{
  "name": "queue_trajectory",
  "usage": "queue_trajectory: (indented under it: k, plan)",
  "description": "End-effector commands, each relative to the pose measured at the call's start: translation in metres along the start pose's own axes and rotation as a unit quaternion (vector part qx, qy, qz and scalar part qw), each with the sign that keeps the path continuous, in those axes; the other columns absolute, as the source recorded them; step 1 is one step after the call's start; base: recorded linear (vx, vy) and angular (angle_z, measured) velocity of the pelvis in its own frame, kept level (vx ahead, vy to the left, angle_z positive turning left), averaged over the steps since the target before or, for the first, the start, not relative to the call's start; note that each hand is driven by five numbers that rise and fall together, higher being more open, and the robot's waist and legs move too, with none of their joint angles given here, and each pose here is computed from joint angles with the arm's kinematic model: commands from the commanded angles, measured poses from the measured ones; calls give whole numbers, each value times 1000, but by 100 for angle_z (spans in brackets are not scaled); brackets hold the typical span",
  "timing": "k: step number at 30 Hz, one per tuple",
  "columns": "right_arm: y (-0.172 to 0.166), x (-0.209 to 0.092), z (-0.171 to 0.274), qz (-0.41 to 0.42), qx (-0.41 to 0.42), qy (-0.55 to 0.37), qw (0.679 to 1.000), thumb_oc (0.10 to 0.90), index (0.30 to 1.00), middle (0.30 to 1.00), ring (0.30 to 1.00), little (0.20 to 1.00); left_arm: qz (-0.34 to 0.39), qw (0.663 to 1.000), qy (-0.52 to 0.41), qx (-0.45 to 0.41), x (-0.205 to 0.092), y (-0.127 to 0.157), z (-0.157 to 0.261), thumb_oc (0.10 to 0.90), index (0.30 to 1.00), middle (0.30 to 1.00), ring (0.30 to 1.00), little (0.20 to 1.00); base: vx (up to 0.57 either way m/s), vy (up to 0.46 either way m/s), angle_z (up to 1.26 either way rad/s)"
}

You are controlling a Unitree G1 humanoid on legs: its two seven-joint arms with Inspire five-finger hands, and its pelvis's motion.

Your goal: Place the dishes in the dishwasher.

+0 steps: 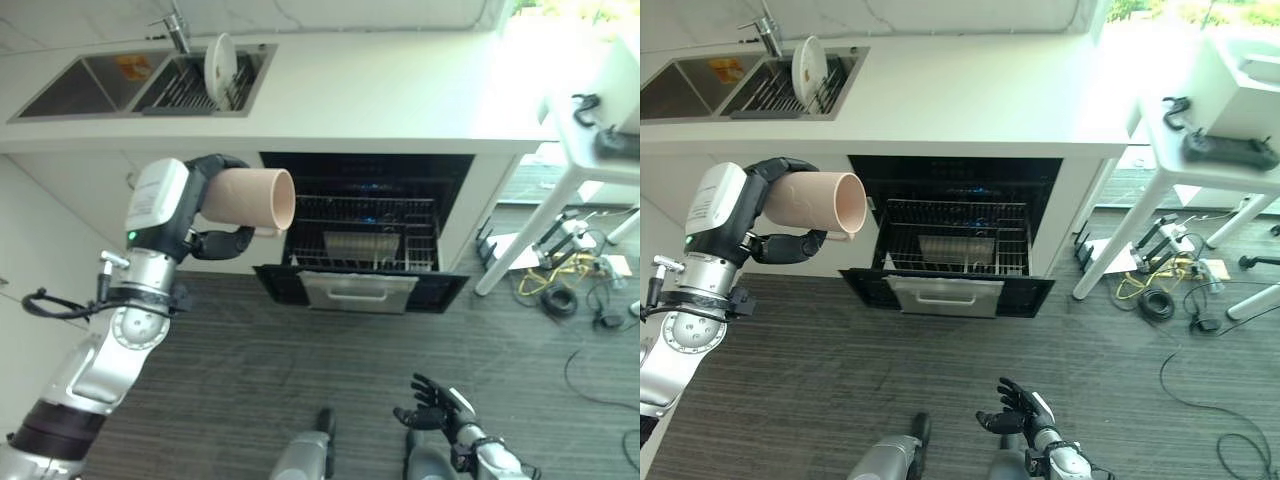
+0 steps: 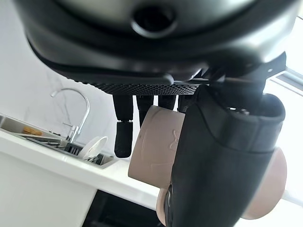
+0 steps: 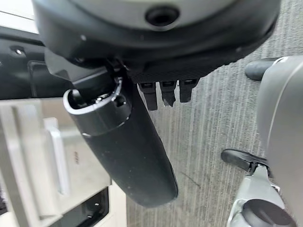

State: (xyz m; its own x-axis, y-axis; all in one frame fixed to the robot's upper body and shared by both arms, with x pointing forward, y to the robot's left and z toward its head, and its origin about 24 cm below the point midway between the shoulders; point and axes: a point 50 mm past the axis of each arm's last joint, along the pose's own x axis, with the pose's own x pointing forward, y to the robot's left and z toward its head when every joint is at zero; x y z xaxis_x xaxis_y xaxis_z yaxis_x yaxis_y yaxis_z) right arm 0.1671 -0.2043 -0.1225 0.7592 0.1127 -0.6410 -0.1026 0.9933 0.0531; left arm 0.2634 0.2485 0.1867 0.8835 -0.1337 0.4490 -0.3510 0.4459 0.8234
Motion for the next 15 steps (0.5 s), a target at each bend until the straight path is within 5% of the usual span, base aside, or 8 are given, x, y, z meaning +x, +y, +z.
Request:
queue_trajectory:
  k: [1, 5, 11, 12, 15]
  plan:
    - [-3, 1, 20, -3, -2, -61, 998, 800, 900, 900, 900, 900, 114, 987, -108, -32, 28, 43, 38, 400, 300, 300, 300, 300, 25, -231, 34]
    - [-13, -6, 5, -30, 14, -37, 999, 800, 900, 900, 900, 900, 100, 987, -119, -49, 33, 37, 44, 400, 300, 300, 300, 300, 53, -49, 98]
    - [-27, -21, -21, -91, 59, -3, 994, 800, 900, 900, 900, 900, 86, 986, -119, -77, 30, 27, 40, 400, 300, 300, 300, 300, 108, 119, -9]
    - [-29, -24, -26, -107, -16, 17, 994, 800, 900, 900, 900, 900, 74, 986, -122, -81, 29, 24, 41, 400, 300, 300, 300, 300, 161, 357, 6]
    - [-34, -17, -8, -152, -8, -14, 988, 800, 900, 900, 900, 900, 67, 992, -96, -48, 23, 12, 38, 400, 300, 300, 300, 300, 198, 233, -14]
